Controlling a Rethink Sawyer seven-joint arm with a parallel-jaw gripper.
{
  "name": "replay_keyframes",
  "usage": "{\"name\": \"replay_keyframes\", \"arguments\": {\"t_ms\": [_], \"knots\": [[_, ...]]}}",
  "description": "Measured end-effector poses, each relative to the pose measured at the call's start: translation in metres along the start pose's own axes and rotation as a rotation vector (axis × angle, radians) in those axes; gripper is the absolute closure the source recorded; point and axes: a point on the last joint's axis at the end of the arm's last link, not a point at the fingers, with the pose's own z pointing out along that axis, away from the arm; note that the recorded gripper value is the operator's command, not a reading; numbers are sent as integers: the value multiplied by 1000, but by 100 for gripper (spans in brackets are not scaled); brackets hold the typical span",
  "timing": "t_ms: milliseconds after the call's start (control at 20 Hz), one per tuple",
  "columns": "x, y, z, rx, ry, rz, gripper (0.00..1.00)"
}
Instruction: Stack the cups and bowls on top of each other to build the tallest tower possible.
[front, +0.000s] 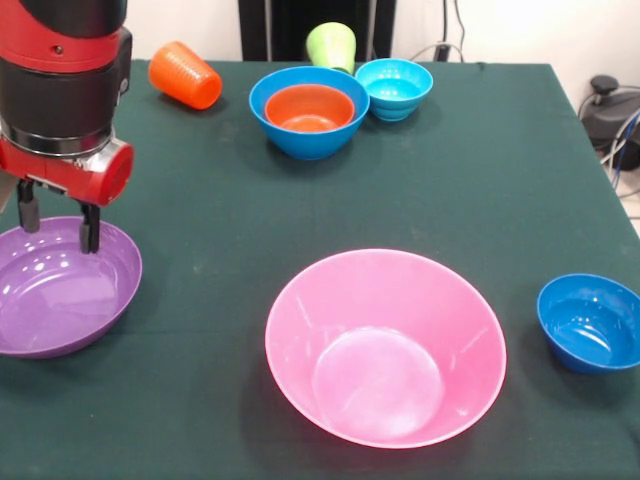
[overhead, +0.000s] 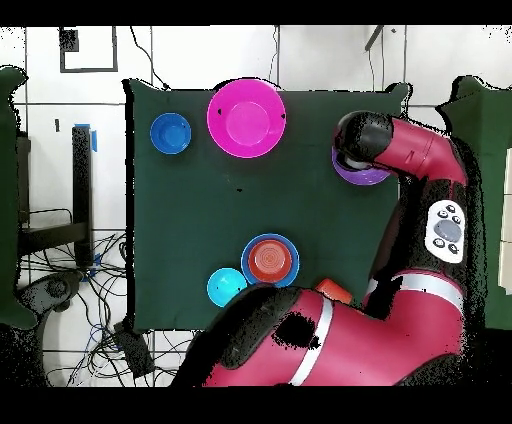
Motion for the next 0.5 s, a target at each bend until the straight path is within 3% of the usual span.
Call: {"name": "replay_keyframes", "arguments": {"t_ms": [200, 500], "knots": [[-1, 7, 1, 27, -34, -23, 0], [4, 27, 5, 41, -43, -53, 0]]}}
